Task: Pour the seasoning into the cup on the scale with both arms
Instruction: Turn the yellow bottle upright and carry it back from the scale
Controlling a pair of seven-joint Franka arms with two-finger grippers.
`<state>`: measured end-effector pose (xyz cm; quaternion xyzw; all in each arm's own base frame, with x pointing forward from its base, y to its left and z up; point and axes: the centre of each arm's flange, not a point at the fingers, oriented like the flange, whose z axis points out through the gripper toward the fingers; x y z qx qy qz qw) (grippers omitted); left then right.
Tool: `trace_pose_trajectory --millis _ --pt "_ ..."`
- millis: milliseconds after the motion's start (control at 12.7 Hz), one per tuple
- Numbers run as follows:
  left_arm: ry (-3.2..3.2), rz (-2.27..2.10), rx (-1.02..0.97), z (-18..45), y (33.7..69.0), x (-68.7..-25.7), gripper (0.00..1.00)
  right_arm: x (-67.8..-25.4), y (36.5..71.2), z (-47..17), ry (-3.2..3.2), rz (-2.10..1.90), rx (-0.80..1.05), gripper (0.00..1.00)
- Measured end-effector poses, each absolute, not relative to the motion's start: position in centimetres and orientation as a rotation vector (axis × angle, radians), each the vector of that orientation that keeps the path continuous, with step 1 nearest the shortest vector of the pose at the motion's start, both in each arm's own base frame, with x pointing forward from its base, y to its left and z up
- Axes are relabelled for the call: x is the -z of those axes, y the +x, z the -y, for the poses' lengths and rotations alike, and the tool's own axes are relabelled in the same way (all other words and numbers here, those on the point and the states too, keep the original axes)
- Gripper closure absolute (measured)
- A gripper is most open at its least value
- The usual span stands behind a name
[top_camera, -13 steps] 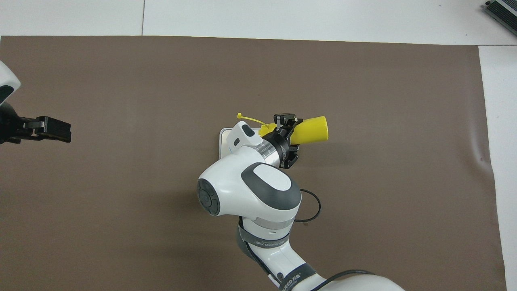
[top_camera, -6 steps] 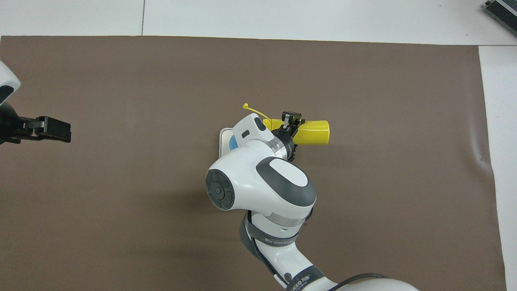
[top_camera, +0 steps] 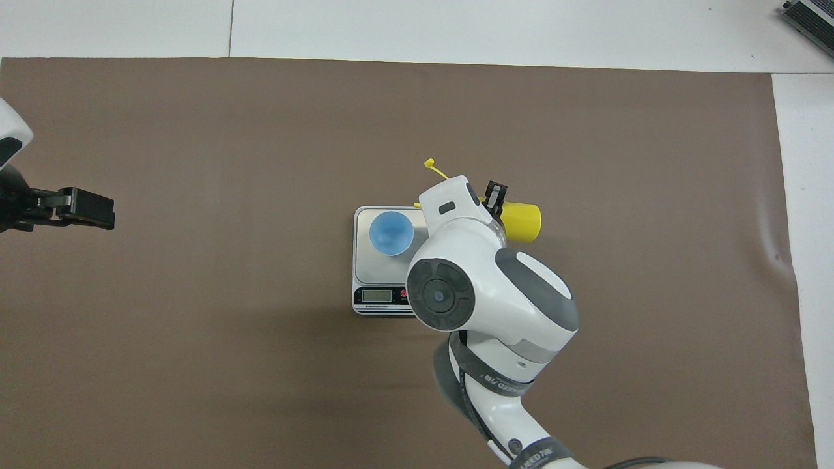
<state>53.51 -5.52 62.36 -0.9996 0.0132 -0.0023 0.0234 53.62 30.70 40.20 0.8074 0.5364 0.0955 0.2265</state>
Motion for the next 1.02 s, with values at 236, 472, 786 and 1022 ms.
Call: trace_pose_trajectory --millis 236,472,786,1022 --pt "-3.095 -0.041 0.007 5.5 53.5 -62.4 0.0 -38.3 54.4 -27.7 2.33 -1.475 -0.367 0.47" --pt "-3.095 -0.041 0.007 5.5 53.5 -62.4 0.0 -37.5 55.4 -24.7 2.414 -1.52 -0.421 0.47" --pt "-3.095 -0.041 0.007 5.5 53.5 -62.4 0.0 -37.0 56.4 -20.4 2.507 -1.565 -0.493 0.47" --pt "-3.095 -0.041 0.007 5.5 53.5 -62.4 0.0 -36.8 57.2 -17.5 2.594 -1.622 -0.555 0.47"
